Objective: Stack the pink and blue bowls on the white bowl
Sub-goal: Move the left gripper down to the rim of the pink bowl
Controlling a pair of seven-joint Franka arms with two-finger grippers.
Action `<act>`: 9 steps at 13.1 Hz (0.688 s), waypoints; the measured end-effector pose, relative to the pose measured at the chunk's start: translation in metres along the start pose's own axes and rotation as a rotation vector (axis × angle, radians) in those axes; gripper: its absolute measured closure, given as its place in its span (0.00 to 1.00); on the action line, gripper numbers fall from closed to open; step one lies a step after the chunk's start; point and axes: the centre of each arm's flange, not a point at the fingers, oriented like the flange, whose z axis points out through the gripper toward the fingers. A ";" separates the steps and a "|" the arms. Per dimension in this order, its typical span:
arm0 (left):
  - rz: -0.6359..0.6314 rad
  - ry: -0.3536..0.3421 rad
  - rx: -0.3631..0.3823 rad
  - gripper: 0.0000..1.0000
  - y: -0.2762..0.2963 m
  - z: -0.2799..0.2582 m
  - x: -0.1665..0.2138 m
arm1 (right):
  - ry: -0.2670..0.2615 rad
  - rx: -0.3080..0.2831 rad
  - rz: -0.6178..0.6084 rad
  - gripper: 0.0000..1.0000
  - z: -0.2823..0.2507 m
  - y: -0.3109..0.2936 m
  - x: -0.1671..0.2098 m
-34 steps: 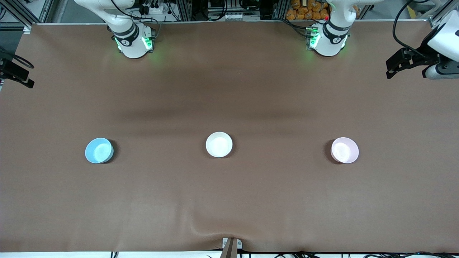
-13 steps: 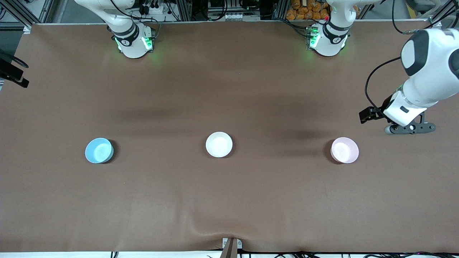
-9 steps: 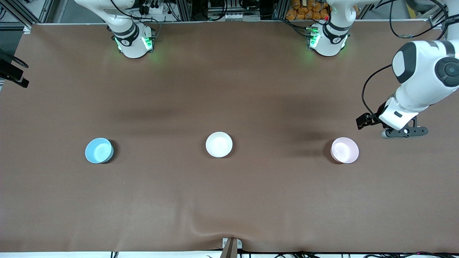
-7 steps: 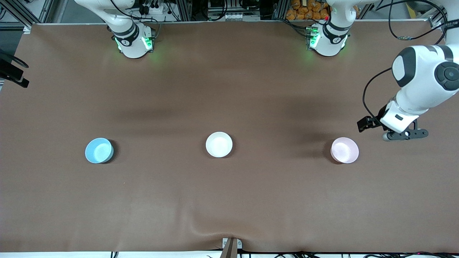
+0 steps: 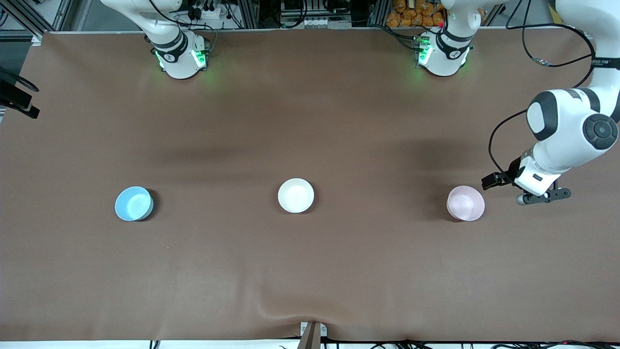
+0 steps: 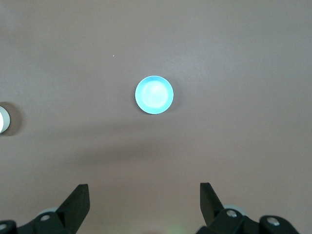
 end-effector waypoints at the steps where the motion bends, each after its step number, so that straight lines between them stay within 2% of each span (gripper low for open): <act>1: -0.009 -0.005 -0.006 0.00 -0.002 0.004 0.000 | 0.000 0.000 0.000 0.00 0.000 0.000 0.000; 9: -0.036 0.009 -0.023 0.00 -0.012 0.038 0.013 | 0.000 0.000 0.000 0.00 0.000 0.000 0.000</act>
